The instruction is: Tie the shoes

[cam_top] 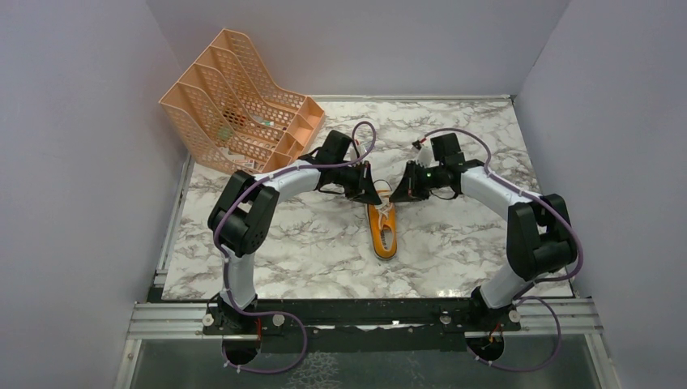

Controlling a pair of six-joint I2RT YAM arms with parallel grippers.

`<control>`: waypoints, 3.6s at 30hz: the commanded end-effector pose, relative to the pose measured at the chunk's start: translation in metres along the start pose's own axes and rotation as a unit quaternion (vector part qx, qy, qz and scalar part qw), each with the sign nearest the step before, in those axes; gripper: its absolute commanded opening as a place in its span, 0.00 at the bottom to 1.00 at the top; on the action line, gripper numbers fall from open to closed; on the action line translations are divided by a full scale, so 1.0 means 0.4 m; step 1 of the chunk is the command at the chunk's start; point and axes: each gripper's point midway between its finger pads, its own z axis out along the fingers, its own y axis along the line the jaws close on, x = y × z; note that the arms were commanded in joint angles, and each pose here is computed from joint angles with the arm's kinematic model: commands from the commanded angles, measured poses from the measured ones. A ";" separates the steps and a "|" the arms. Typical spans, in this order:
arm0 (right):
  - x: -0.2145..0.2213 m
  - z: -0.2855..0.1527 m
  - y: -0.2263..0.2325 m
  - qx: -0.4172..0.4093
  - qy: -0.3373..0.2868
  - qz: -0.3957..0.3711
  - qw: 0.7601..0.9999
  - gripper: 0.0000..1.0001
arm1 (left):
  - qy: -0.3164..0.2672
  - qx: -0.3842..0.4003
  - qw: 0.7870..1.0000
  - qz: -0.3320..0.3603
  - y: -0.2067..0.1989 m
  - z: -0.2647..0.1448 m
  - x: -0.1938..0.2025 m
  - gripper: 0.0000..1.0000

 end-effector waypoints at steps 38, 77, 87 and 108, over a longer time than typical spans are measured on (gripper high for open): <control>0.156 0.041 0.073 0.240 -0.009 -0.123 0.963 0.26 | 0.011 0.000 1.000 0.012 -0.004 -0.005 0.004 0.00; 0.296 -0.296 0.006 0.311 0.064 -0.069 0.946 0.01 | 0.007 -0.010 1.000 0.027 -0.015 -0.041 0.035 0.17; 0.274 -0.328 -0.052 0.371 0.022 -0.053 0.927 0.01 | -0.023 -0.086 0.995 0.043 -0.004 -0.098 0.028 0.65; 0.286 -0.373 -0.070 0.378 -0.031 -0.010 0.925 0.01 | -0.004 -0.095 0.995 0.011 0.033 0.008 -0.032 0.56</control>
